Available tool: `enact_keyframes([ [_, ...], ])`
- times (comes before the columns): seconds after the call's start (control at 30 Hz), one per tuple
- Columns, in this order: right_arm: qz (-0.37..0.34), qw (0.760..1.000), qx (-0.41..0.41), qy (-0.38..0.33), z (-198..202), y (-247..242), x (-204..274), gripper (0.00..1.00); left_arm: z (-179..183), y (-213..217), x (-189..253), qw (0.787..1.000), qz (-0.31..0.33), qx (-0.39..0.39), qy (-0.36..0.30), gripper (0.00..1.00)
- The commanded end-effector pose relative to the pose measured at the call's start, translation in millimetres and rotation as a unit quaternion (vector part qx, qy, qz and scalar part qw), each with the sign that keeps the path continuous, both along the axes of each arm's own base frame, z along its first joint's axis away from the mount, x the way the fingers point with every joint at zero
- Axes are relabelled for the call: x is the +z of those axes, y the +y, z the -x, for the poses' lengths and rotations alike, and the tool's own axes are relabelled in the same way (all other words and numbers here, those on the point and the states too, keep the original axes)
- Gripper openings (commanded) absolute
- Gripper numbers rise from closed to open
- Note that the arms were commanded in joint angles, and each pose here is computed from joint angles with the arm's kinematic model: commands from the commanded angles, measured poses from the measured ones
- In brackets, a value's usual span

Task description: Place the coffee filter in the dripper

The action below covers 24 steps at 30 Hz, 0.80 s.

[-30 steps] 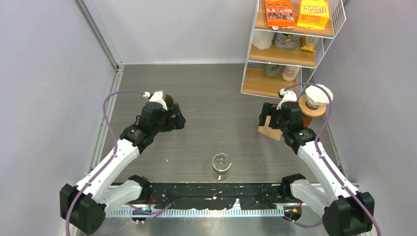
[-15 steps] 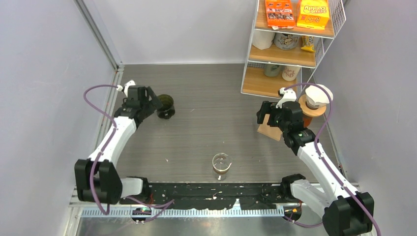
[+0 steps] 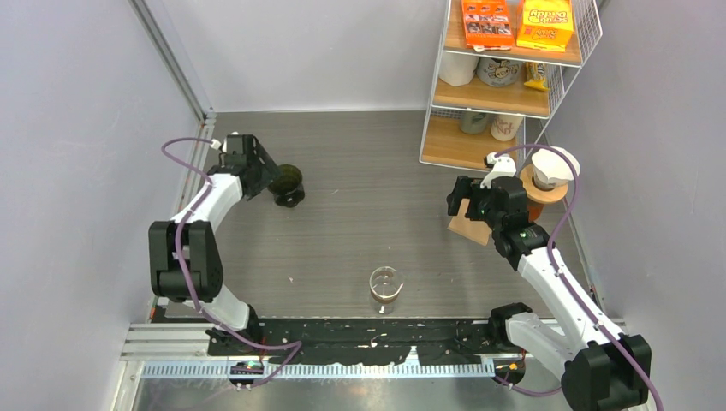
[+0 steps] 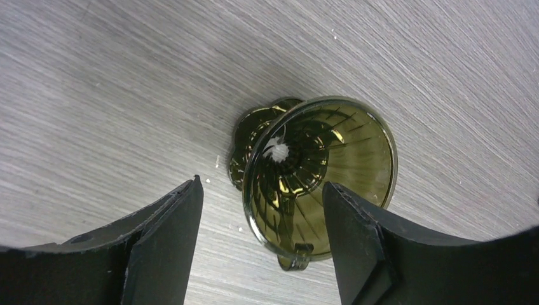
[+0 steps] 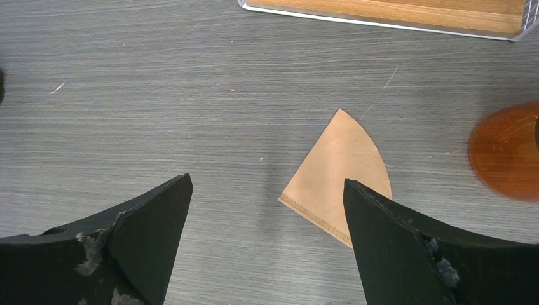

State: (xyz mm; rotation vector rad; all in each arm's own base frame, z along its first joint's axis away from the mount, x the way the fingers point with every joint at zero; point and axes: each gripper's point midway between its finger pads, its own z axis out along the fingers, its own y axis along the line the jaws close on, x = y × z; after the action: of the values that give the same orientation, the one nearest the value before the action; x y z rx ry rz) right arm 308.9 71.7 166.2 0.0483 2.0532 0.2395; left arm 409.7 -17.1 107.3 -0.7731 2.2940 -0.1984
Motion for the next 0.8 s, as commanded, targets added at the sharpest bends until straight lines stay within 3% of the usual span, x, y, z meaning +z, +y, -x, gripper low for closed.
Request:
enact_keyframes([
  [0.0,-0.004,1.0,0.005,-0.025,-3.9,2.8,13.0,0.96,-27.2,-2.0,13.2,0.999,0.007,-0.006,-0.03,0.72],
  [0.13,-0.003,1.0,0.005,-0.023,-3.8,2.7,12.5,0.96,-33.4,-3.6,1.9,1.0,0.01,-0.01,-0.011,0.62],
  [0.37,-0.002,1.0,0.006,-0.02,-4.3,3.0,10.4,0.95,-38.7,-4.6,-10.3,1.0,0.009,-0.018,0.012,0.31],
  [0.57,0.0,1.0,0.006,-0.013,-4.2,3.2,7.6,0.95,-42.1,-5.0,-13.3,0.999,0.003,-0.029,0.023,0.18],
  [0.7,0.0,1.0,0.006,-0.014,-3.8,2.7,8.3,0.95,-44.1,-10.1,-8.7,0.999,0.011,-0.044,0.026,0.0],
  [0.77,0.0,1.0,0.008,-0.014,-3.9,3.2,8.1,0.95,-42.1,-16.5,-2.3,0.998,0.024,-0.057,0.018,0.0],
])
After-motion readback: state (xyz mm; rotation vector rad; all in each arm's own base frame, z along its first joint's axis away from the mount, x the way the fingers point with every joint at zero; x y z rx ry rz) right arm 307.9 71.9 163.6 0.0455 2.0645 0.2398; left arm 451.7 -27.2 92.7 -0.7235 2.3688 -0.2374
